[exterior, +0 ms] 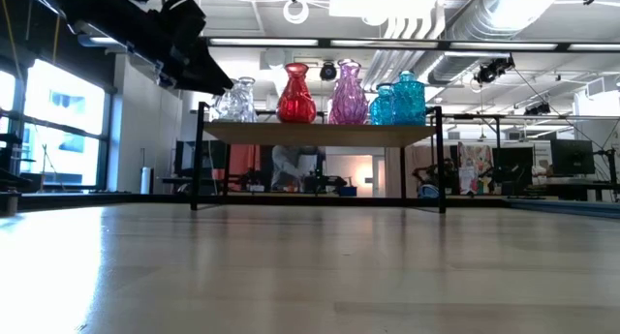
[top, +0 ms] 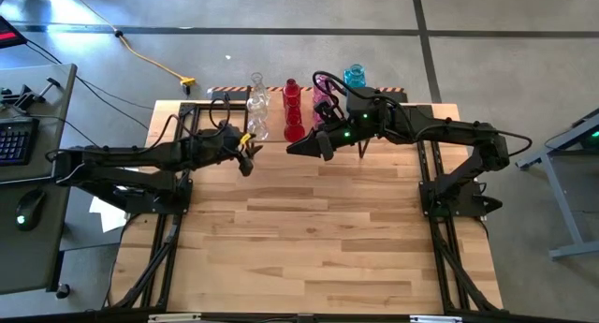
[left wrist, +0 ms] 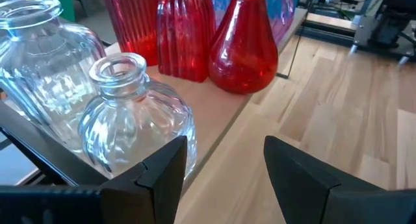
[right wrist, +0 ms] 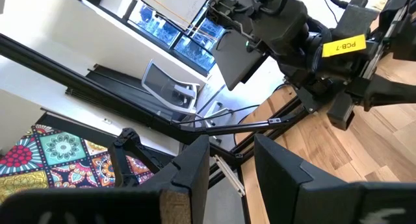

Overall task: Sort vases onto shelf
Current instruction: Put the transparent vase on the shelf aligned with the other transparent vases, then return to Home Position

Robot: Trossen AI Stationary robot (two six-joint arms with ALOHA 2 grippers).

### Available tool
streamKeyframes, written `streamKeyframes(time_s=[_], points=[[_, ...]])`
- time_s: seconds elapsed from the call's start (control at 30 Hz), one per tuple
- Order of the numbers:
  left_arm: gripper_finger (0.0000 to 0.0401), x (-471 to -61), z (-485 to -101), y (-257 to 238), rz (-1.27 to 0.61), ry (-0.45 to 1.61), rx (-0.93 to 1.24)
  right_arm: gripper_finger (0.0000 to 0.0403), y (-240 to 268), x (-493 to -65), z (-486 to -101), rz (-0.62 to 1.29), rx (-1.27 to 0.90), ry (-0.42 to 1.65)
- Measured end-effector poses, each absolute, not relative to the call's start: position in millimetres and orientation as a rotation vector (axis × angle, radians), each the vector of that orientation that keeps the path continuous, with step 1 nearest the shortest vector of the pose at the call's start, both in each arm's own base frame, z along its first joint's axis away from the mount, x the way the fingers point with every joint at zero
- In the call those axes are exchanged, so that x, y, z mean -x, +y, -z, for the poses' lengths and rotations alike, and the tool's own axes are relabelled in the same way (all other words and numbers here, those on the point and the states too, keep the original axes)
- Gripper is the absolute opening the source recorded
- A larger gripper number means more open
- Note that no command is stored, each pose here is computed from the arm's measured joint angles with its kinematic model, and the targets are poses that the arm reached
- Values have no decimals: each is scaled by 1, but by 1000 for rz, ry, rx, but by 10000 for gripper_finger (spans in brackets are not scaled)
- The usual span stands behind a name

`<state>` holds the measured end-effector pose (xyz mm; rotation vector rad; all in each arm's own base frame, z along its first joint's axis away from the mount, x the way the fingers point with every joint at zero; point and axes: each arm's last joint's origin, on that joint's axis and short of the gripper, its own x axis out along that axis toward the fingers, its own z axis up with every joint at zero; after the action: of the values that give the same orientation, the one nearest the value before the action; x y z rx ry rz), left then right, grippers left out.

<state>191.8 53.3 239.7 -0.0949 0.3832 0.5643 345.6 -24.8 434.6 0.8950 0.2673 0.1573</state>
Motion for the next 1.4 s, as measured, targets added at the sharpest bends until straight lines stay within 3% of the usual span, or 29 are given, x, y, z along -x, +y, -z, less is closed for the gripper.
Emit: streamKeyframes(time_s=[0.67, 0.9, 1.4], points=[[197, -194, -243, 49, -511, 350, 109, 103, -25, -346, -435, -157, -895, 267], [197, -196, -247, 34, -353, 321, 99, 103, -25, -346, -435, -157, -895, 267], [197, -159, -309, 18, -269, 38, 81, 103, -26, -345, -435, -154, -895, 266]])
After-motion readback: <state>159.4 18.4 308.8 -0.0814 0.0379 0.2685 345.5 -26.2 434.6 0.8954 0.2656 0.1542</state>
